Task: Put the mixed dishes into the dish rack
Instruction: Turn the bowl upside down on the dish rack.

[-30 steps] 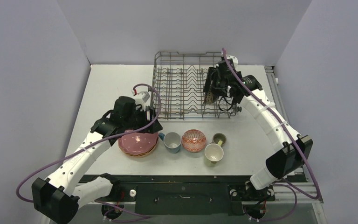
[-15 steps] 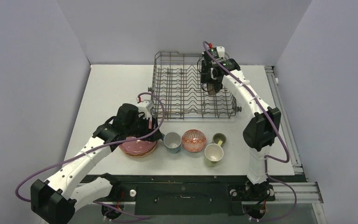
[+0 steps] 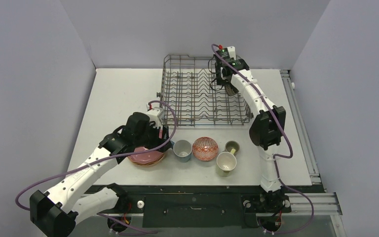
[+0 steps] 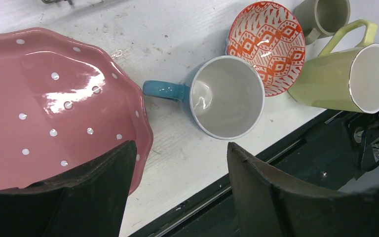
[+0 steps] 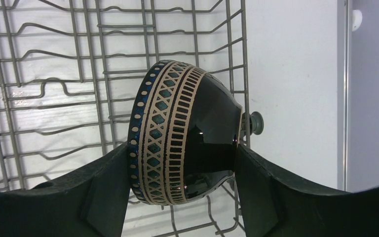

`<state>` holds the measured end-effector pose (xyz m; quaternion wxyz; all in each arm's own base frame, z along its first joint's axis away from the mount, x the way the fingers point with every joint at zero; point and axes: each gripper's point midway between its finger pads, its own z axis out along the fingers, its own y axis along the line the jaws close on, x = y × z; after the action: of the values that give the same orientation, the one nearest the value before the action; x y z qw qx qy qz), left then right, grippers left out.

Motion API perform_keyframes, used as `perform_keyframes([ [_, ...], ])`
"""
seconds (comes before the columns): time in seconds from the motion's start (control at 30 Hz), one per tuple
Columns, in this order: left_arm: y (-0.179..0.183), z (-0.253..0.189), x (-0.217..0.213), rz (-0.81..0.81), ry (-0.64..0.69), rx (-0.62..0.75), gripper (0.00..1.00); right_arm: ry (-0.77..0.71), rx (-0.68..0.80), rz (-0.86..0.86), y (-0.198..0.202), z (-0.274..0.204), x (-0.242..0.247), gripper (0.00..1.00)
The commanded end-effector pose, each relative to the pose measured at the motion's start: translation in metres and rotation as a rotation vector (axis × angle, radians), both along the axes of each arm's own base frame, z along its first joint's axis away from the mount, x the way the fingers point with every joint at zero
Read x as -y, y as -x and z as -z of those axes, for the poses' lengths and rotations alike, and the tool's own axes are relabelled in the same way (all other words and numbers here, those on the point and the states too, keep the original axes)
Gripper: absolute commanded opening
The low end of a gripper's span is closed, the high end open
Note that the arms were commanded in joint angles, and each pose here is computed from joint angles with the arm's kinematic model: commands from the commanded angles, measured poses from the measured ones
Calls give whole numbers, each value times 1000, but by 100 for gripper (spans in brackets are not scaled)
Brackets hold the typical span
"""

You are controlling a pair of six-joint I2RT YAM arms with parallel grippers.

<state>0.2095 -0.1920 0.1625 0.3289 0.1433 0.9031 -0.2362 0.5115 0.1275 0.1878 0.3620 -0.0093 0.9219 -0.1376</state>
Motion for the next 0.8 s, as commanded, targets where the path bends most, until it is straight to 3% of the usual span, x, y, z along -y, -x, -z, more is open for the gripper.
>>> perform_keyframes([
  [0.0, -5, -8, 0, 1, -3, 42, 65, 68, 144, 15, -30, -37, 12, 0],
  [0.77, -10, -3, -3, -16, -23, 33, 65, 253, 106, -71, -67, 10, 16, 0],
])
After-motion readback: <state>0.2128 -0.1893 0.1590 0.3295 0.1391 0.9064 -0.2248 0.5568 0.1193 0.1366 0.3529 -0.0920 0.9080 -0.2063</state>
